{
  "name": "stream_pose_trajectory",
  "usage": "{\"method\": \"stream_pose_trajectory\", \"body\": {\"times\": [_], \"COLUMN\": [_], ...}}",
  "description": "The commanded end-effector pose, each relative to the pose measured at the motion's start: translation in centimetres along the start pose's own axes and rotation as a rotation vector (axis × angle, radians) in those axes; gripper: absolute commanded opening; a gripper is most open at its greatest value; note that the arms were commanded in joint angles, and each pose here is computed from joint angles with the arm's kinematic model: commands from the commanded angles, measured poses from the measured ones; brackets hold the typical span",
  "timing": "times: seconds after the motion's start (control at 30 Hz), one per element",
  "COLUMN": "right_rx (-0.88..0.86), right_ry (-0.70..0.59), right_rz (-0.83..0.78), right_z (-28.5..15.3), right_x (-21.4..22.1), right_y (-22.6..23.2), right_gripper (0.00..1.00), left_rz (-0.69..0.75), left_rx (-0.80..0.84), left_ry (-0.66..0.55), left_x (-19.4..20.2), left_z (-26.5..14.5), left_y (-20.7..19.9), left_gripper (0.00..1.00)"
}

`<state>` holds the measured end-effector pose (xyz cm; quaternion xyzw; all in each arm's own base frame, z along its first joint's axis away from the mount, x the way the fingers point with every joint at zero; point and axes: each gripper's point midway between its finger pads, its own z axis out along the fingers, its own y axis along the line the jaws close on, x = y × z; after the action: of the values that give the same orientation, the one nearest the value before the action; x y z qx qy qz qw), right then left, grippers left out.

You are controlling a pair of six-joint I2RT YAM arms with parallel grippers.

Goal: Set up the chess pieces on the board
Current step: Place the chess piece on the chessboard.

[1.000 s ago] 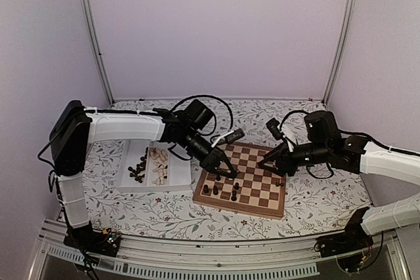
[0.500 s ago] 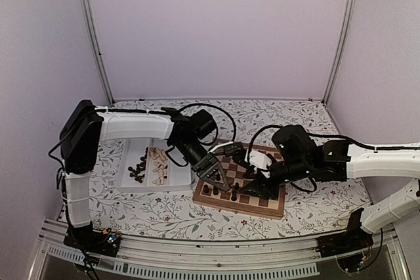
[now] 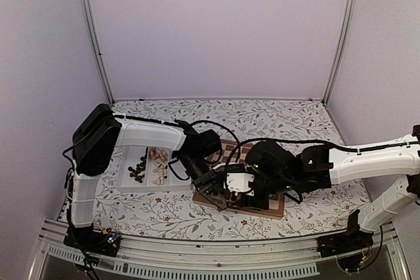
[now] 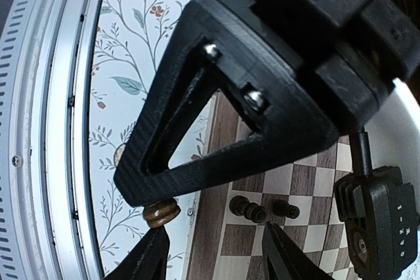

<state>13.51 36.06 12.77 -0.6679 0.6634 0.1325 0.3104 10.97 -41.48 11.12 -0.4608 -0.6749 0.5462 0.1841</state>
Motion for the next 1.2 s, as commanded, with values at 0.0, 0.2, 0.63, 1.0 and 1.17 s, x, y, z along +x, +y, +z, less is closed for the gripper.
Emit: {"method": "stream_pose_trajectory", "body": {"times": [0.0,0.2,0.63,1.0,1.17], "right_rx": [-0.009,-0.038,-0.035,0.074,0.141], "right_ry": [0.025,0.052,0.124,-0.217,-0.496], "right_rz": [-0.078,-0.114,-0.132,0.045,0.18], "right_z": [0.2,0.7,1.8,-5.5,-11.0], "right_x": [-0.9,-1.3,-0.5,-3.7,-4.5], "right_y": [0.9,2.1,2.6,-1.3,-4.4], "right_gripper": [0.51,0.51,0.1,0.05,0.06], "left_rz": [0.043,0.044,0.07,0.244,0.42], "left_rx": [0.046,0.047,0.04,-0.251,-0.56], "left_ry": [0.005,0.009,0.008,-0.266,-0.583], "left_x": [-0.5,-0.5,-0.5,-4.3,-7.3], "left_z": [0.5,0.7,0.5,-7.1,-13.0], "left_y": [-1.1,-1.1,-1.8,-4.0,-5.9], "left_gripper": [0.0,0.0,0.04,0.34,0.42]}}
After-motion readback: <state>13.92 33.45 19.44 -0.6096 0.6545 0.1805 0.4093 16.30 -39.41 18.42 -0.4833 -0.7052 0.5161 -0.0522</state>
